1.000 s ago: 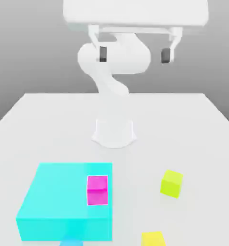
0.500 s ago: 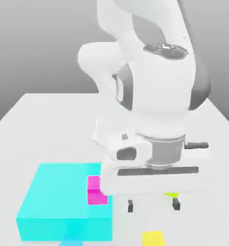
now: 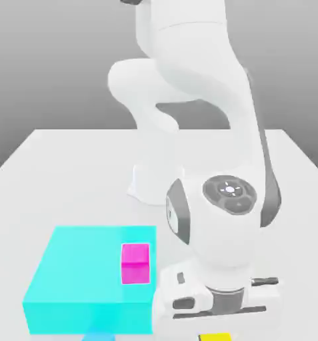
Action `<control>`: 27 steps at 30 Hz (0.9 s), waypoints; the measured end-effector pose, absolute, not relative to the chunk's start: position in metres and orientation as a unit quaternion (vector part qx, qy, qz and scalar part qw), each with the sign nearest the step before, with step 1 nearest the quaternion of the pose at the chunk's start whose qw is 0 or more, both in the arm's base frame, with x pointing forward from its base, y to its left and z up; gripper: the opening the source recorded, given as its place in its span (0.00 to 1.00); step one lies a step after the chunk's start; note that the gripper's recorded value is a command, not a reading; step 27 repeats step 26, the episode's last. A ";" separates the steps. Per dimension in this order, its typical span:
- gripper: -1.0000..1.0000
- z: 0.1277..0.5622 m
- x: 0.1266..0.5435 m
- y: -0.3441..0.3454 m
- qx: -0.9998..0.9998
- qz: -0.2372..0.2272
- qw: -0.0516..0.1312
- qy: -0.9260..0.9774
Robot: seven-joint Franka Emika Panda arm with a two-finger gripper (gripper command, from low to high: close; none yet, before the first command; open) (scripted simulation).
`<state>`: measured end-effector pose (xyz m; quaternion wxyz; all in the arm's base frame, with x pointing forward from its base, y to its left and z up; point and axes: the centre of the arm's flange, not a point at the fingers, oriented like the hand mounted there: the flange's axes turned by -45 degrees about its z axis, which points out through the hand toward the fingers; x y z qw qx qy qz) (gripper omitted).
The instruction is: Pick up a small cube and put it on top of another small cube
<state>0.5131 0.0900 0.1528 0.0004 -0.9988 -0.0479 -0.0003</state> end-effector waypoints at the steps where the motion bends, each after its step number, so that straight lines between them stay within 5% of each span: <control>1: 0.00 0.165 0.513 0.090 -0.999 0.000 0.000 -0.048; 10: 0.00 0.260 0.481 0.022 -1.000 0.000 -0.013 0.027; 17: 0.00 0.315 0.432 -0.031 -0.995 0.000 -0.004 0.100; 22: 0.00 0.279 0.419 -0.041 -0.993 0.000 0.001 0.116; 23: 1.00 0.268 0.418 -0.041 -0.993 0.000 0.001 0.116; 27: 1.00 0.268 0.418 -0.041 -0.993 0.000 0.001 0.116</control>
